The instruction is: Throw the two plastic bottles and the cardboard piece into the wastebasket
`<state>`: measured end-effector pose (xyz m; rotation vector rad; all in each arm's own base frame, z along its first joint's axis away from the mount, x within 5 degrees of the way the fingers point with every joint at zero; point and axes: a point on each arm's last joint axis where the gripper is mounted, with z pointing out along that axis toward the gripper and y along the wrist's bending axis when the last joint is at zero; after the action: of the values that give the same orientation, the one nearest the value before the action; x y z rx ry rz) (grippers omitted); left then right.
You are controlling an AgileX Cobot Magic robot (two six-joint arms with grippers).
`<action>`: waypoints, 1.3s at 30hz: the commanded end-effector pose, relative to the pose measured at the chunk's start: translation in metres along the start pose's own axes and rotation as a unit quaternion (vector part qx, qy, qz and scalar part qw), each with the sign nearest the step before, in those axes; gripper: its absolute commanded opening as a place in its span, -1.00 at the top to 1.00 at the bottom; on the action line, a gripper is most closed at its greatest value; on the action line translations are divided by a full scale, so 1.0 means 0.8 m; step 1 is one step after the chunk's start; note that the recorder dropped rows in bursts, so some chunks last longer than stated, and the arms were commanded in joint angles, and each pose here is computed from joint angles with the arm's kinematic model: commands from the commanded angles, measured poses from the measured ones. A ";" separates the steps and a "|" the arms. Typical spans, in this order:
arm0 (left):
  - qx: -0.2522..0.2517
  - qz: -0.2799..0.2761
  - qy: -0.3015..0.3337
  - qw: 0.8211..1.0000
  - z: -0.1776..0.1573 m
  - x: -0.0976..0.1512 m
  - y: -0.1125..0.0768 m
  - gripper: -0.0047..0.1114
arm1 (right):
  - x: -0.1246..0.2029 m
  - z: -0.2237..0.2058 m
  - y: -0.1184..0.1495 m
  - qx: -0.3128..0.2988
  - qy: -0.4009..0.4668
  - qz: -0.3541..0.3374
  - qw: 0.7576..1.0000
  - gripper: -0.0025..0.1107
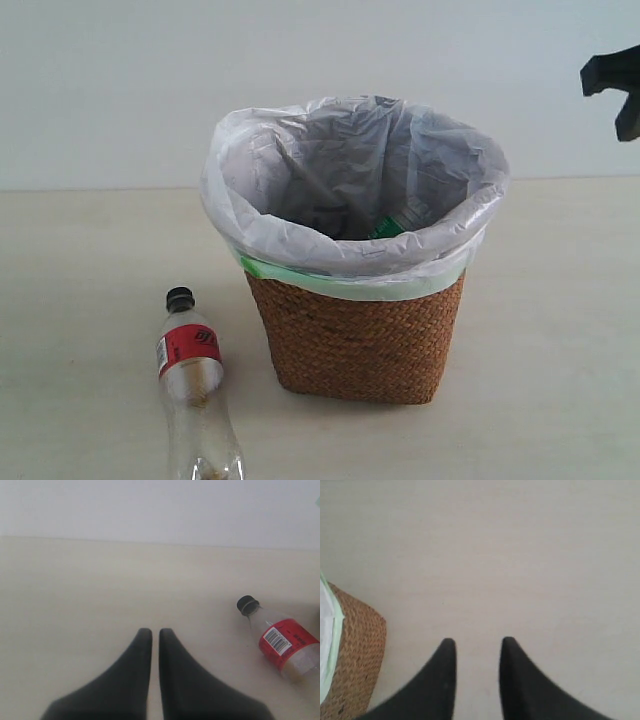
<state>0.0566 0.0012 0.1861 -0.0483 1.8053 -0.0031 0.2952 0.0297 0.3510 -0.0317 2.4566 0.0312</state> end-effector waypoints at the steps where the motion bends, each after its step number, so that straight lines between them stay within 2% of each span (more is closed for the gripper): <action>1: 0.003 0.004 -0.006 1.000 0.000 0.000 0.000 0.83 | 0.021 -0.005 0.005 -0.029 0.012 -0.015 0.999 0.96; 7: 0.003 0.004 -0.006 1.000 0.000 0.000 0.000 0.83 | 0.061 -0.032 0.010 -0.070 -0.046 0.008 0.996 0.96; 16: 0.003 0.004 -0.006 1.000 0.000 0.000 0.000 0.83 | 0.151 -0.044 0.012 -0.119 -0.069 0.044 0.990 0.96; 20: 0.003 0.004 -0.006 1.000 0.000 0.000 0.000 0.83 | 0.172 -0.053 0.012 -0.124 -0.056 0.042 0.990 0.96; 27: 0.003 0.004 -0.006 1.000 0.000 0.000 0.000 0.83 | 0.208 -0.073 0.019 -0.159 0.039 0.029 0.986 0.96; 36: 0.003 0.004 -0.006 1.000 0.000 0.000 0.000 0.83 | 0.234 -0.077 0.041 -0.274 0.053 0.000 0.960 0.96; 38: 0.003 0.004 -0.006 1.000 0.000 0.000 0.000 0.83 | 0.235 -0.079 0.051 -0.321 0.046 -0.009 0.946 0.96; 39: 0.003 0.004 -0.006 1.000 0.000 0.000 0.000 0.83 | 0.233 -0.086 0.059 -0.367 0.035 -0.016 0.929 0.96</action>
<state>0.0566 0.0012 0.1861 -0.0483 1.8053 -0.0031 0.1097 0.0631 0.2806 -0.3127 2.4585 0.8046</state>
